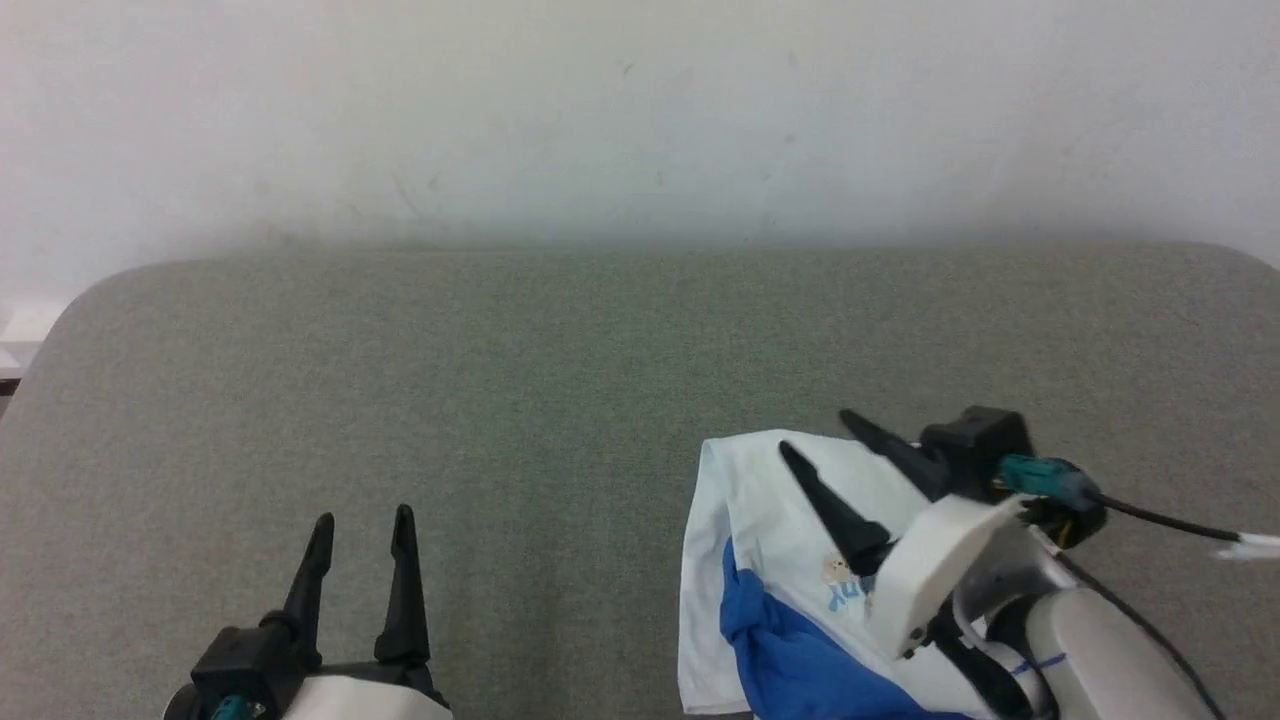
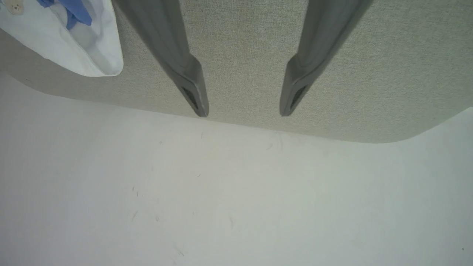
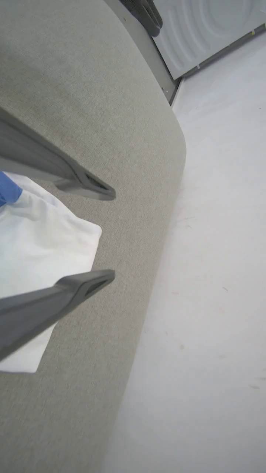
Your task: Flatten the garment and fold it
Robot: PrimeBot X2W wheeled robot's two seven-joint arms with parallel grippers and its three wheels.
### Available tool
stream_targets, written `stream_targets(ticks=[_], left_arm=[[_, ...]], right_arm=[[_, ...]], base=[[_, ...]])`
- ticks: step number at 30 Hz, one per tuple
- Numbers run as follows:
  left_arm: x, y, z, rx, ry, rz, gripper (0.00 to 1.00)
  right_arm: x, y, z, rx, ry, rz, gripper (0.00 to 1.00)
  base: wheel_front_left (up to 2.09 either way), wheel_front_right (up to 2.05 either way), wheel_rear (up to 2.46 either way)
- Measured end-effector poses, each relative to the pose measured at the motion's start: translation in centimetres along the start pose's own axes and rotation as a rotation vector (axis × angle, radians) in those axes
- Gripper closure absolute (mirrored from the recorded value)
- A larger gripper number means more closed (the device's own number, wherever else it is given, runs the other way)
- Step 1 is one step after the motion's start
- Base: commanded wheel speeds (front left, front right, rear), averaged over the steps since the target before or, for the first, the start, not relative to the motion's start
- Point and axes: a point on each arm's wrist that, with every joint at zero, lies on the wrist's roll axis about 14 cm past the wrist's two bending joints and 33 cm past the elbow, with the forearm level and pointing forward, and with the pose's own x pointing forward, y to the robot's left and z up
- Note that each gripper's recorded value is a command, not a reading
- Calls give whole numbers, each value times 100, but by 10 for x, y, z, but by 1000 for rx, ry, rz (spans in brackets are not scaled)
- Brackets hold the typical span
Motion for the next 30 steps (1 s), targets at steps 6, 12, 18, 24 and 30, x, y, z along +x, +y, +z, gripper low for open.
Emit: stream_targets(ticks=[6, 12, 18, 24, 30], left_arm=[[5, -6, -1, 1, 1, -20, 0], [10, -10, -6, 15, 15, -31, 0], [11, -8, -9, 55, 24, -28, 0], [9, -2, -11, 95, 33, -18, 0], [5, 6, -12, 111, 37, 5, 0]], right_arm=[[-35, -47, 27, -25, -147, -175, 0], [-91, -123, 26, -28, -143, -432, 0], [-140, -181, -1, 78, 3, -606, 0], [-153, -185, -68, 420, 278, -597, 0], [-119, -138, -112, 797, 444, -422, 0]], base=[[0, 0, 0], [0, 0, 0], [0, 0, 0], [0, 0, 0], [0, 0, 0]])
